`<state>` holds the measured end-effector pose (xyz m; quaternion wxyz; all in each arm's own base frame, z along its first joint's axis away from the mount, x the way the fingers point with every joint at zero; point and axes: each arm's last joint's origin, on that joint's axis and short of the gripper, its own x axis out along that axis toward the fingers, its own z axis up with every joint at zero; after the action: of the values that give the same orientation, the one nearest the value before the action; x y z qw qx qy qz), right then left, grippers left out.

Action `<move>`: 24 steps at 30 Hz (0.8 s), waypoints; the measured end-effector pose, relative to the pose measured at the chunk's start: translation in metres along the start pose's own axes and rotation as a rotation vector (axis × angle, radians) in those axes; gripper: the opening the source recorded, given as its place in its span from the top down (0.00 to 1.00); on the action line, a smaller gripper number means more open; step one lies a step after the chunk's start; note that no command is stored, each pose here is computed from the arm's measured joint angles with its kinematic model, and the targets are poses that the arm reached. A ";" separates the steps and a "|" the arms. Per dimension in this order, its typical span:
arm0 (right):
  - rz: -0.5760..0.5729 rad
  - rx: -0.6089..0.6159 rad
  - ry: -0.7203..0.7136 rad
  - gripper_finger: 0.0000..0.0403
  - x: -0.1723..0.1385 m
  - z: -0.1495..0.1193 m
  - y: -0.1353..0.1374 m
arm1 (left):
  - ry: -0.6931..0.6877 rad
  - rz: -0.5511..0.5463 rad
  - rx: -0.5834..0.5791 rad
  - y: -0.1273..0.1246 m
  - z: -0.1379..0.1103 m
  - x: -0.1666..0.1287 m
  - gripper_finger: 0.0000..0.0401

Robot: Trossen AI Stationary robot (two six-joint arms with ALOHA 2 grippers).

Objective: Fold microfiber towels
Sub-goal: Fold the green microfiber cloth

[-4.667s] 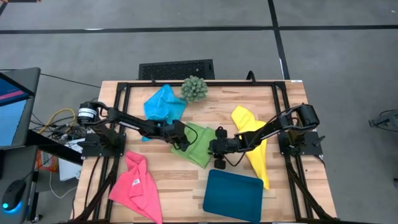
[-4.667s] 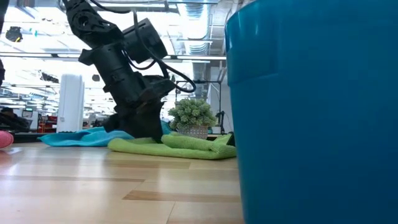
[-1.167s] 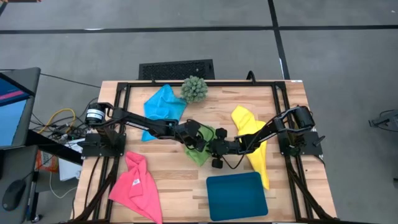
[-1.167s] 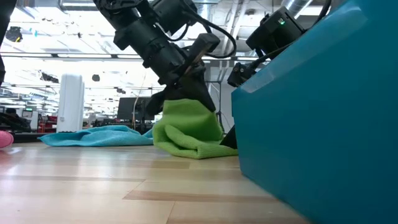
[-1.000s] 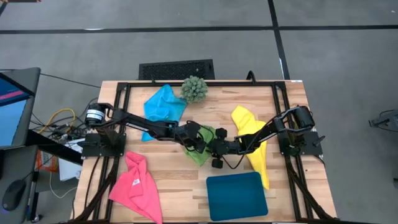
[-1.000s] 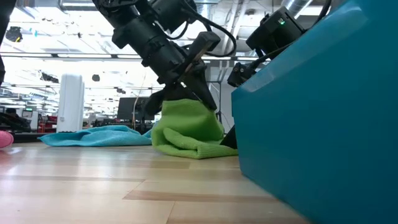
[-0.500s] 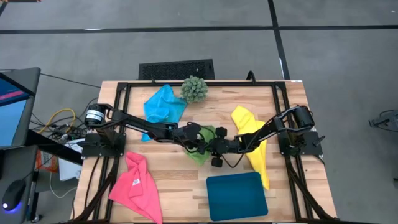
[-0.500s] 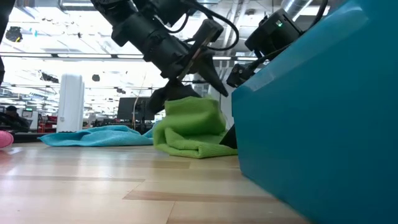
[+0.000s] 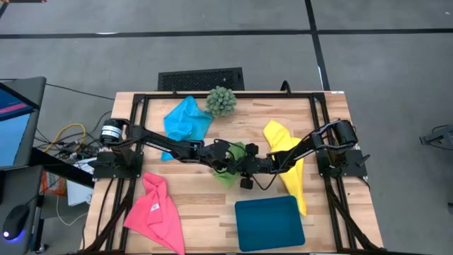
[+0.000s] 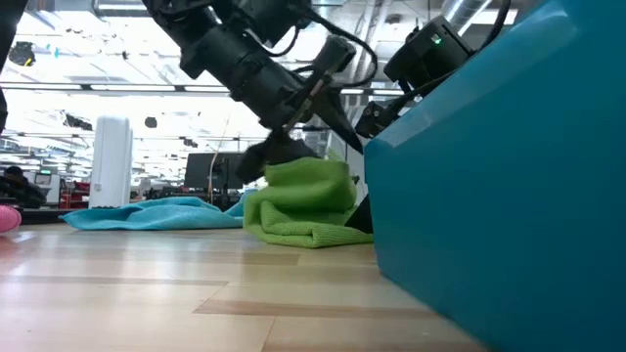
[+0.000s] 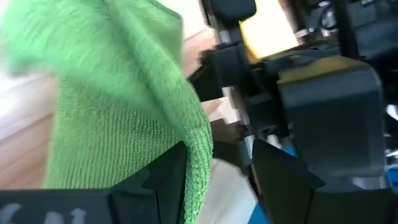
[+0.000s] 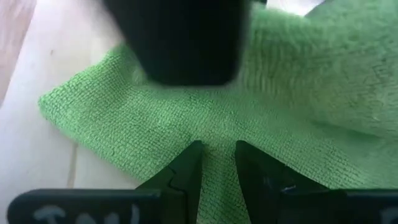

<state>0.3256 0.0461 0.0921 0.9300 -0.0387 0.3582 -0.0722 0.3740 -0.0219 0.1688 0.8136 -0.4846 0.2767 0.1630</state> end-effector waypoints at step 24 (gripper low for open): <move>0.031 -0.017 0.018 0.70 -0.009 -0.008 0.004 | 0.152 -0.018 -0.075 -0.004 0.007 0.020 0.57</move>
<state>0.3140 0.0513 0.0916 0.9274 -0.0405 0.3679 -0.0553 0.3939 -0.0180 0.1619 0.7731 -0.5281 0.3271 0.1285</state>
